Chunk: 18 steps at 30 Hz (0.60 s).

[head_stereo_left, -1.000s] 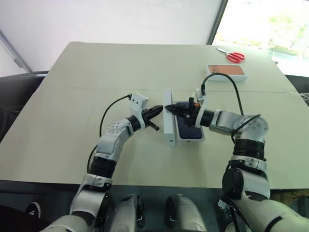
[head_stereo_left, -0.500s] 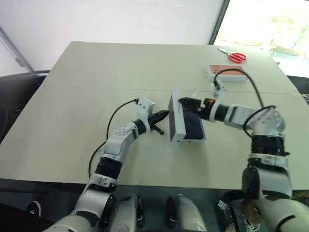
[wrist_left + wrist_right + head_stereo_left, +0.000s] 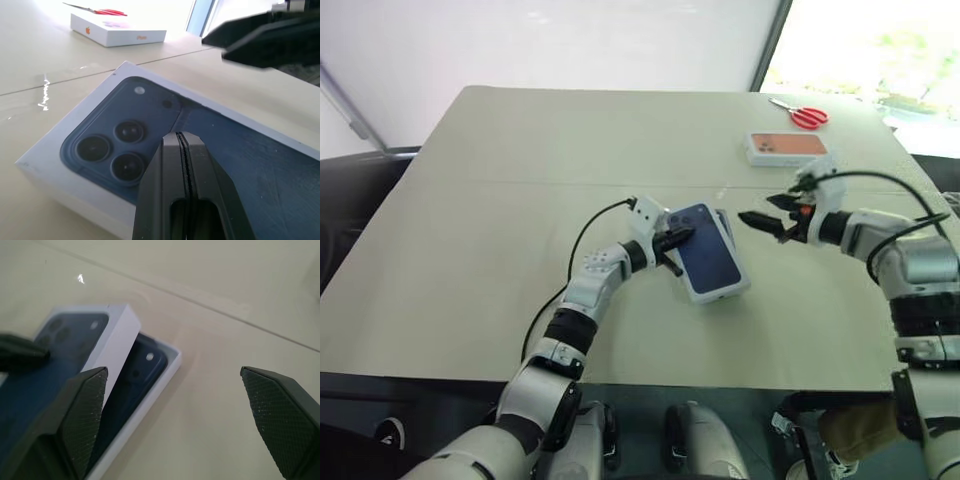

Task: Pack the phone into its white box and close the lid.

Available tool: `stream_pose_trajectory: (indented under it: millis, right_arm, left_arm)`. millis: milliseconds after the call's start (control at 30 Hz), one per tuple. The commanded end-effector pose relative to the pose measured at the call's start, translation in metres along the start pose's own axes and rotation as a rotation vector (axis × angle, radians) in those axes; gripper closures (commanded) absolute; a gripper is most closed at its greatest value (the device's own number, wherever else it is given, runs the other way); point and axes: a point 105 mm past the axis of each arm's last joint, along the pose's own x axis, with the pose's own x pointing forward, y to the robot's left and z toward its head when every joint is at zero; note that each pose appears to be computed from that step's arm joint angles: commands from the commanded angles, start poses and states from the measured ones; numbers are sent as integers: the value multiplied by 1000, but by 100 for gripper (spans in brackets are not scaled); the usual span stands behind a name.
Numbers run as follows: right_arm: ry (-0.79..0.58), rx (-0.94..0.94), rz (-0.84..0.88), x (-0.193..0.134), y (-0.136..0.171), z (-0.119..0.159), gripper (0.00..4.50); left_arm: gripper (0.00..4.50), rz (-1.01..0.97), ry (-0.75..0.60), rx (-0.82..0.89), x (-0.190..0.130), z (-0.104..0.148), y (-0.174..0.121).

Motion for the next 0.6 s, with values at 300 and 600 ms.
stream_pose_trajectory:
  millis: [300, 600]
  right_arm:
    - [-34, -225, -3, -1, 1, 8, 447]
    - [9, -279, 135, 0, 30, -11, 447]
  left_arm:
    - [450, -78, 35, 93, -39, 19, 7]
    - [450, -140, 166, 20, -60, -2, -1]
